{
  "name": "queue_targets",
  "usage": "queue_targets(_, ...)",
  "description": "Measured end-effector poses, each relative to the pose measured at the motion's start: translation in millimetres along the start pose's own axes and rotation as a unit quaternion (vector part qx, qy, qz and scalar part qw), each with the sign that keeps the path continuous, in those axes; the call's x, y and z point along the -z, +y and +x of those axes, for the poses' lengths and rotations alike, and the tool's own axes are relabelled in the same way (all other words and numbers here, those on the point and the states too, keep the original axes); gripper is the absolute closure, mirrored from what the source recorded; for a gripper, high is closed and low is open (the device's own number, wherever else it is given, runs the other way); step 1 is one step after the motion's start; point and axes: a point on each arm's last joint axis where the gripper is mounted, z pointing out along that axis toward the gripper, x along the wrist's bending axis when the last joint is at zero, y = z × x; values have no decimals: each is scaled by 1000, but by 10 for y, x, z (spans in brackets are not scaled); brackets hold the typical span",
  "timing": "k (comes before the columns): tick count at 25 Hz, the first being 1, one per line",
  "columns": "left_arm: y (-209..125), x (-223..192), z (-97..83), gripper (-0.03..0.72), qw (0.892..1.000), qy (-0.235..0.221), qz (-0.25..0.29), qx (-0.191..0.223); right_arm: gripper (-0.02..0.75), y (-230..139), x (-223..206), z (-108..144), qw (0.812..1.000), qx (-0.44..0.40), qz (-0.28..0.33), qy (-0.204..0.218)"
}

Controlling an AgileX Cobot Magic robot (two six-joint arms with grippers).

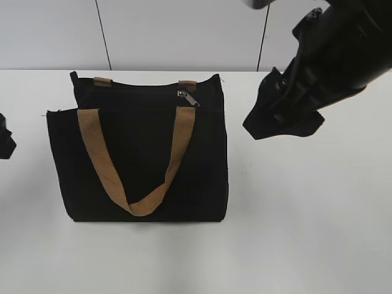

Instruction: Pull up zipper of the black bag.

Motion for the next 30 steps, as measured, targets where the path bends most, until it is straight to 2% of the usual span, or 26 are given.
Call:
queue_targets(7,-327,650,13,197,999,-27,-15,7,142,-231,306,93,1000,4,-7,0)
queue_targets(11,-591,1008,34,196,999,-33,-37,13,142,-620,365,192,1000,-3,5,3)
queue_targets(17,-1069,1435,31,196,994,-53,-99,17,142,-1218,463,348,1000,-20,9,5)
queue_targets(24,-1554,1492,-5,196,984,-63,-166,-1,142,-1825,663,522,1000,-21,0,7)
queue_targets(30,-1793,1278,-38,221,985,-57,-159,-46,142,-2177,573,593,999,-24,-25,0)
